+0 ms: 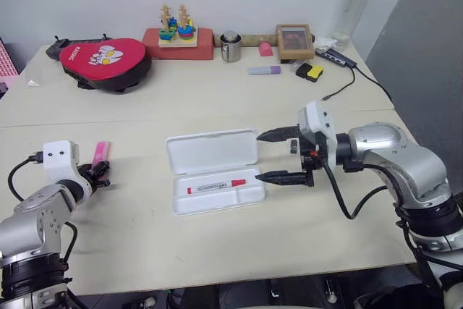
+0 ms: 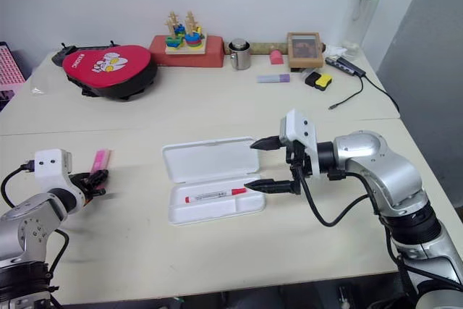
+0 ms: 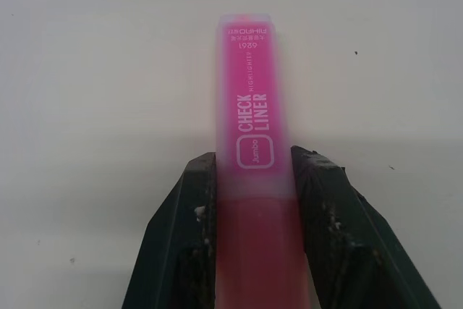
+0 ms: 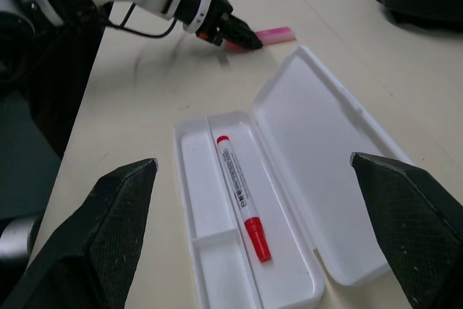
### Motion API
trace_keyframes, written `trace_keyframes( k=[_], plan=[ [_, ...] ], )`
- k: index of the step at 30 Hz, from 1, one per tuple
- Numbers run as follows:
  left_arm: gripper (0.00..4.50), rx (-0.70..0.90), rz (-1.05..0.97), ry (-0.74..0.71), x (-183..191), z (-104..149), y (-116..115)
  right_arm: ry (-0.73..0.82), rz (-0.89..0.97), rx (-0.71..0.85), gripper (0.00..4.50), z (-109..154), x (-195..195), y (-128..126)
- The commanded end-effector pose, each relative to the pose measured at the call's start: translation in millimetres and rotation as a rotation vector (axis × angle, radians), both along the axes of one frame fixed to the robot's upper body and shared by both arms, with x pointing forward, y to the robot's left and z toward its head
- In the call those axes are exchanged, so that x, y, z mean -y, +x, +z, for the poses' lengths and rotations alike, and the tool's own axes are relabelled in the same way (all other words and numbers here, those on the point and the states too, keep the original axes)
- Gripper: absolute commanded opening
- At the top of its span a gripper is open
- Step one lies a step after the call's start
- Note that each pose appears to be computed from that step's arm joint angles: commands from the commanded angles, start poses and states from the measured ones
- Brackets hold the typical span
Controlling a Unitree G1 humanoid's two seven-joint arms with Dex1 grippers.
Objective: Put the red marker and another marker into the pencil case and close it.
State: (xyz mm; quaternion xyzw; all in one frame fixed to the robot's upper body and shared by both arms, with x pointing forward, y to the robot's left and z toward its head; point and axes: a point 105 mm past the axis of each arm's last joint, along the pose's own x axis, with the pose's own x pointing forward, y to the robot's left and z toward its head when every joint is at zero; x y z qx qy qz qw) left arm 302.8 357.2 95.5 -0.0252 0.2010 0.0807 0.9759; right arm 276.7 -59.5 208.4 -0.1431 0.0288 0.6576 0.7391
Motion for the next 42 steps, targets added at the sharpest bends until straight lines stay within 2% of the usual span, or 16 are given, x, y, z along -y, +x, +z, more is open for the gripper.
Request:
trace_keyframes(
  k=[1, 20, 25, 32, 34, 36, 38, 41, 42],
  plan=[
    [1.2, 0.028, -0.018, 0.009, 4, 8, 1, 0.038, -0.002, 0.028, 4.5, 16, 2, -1],
    [1.2, 0.087, -0.074, 0.019, 14, 26, 5, 0.033, -0.003, 0.025, 4.5, 15, 1, 0],
    [1.2, 0.102, -0.094, 0.06, 15, 29, 7, 0.028, -0.006, 0.024, 4.5, 14, 1, 0],
    [1.2, 0.228, -0.194, 0.116, 34, 68, 12, 0.016, -0.005, 0.021, 4.5, 12, 3, -1],
    [1.2, 0.272, -0.311, 0.144, 56, 88, 12, 0.011, -0.004, 0.018, 4.5, 12, 6, -2],
    [1.2, 0.307, -0.427, 0.235, 75, 107, 9, 0.013, -0.006, 0.026, 4.5, 14, 8, -1],
    [1.2, 0.415, -0.507, 0.257, 93, 137, 7, 0.01, -0.013, 0.03, 4.5, 13, 10, 1],
    [1.2, 0.481, -0.645, 0.261, 122, 158, 1, 0.005, -0.018, 0.028, 4.5, 12, 13, 3],
    [1.2, 0.481, -0.756, 0.269, 144, 160, -4, 0.002, -0.021, 0.025, 4.5, 11, 14, 4]
  ],
)
